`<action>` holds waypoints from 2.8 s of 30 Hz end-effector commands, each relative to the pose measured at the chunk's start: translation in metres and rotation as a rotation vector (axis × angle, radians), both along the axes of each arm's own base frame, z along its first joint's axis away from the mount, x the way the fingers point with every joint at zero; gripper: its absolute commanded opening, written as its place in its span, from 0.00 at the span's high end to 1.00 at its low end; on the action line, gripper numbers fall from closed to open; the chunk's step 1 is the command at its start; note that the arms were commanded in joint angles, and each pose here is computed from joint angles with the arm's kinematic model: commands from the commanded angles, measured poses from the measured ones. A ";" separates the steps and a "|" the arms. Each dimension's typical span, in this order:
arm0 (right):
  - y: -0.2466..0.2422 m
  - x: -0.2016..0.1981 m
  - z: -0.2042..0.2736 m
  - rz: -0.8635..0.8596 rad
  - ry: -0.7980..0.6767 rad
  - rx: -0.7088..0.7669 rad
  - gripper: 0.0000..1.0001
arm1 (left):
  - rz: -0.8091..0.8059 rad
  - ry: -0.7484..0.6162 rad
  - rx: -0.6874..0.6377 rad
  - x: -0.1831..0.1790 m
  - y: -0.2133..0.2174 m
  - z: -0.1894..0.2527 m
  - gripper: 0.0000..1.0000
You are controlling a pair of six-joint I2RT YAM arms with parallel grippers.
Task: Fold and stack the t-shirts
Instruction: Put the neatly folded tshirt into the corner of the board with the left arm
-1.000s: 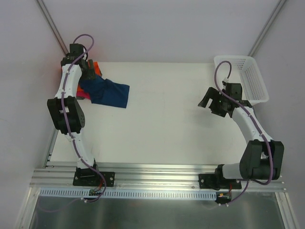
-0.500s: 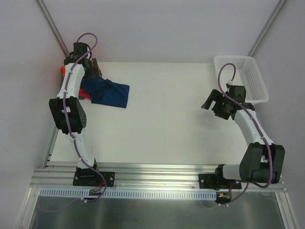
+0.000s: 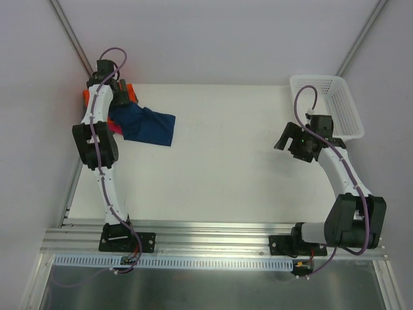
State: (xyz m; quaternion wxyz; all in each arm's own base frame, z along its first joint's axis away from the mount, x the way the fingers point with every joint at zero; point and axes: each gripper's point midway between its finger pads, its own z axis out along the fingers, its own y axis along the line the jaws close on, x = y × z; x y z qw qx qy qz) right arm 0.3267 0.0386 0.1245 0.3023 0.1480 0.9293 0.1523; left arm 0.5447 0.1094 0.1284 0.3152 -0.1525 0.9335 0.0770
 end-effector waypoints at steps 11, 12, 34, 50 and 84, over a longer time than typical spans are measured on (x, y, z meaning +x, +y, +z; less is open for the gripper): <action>-0.004 0.018 0.011 0.011 -0.040 -0.031 0.03 | -0.056 -0.065 -0.017 0.008 -0.020 0.024 0.83; -0.004 0.019 0.011 0.003 -0.041 -0.023 0.03 | -0.076 -0.077 -0.023 0.007 -0.032 0.032 0.87; -0.012 -0.001 0.013 -0.076 -0.061 0.038 0.03 | -0.335 0.251 -0.222 -0.097 -0.204 -0.046 0.27; -0.014 0.004 0.014 -0.108 -0.070 0.075 0.03 | -0.311 -0.059 -0.024 -0.041 -0.167 0.068 0.16; -0.029 0.016 0.027 -0.046 -0.043 -0.062 0.03 | -0.309 0.207 -0.269 -0.017 -0.127 -0.099 0.45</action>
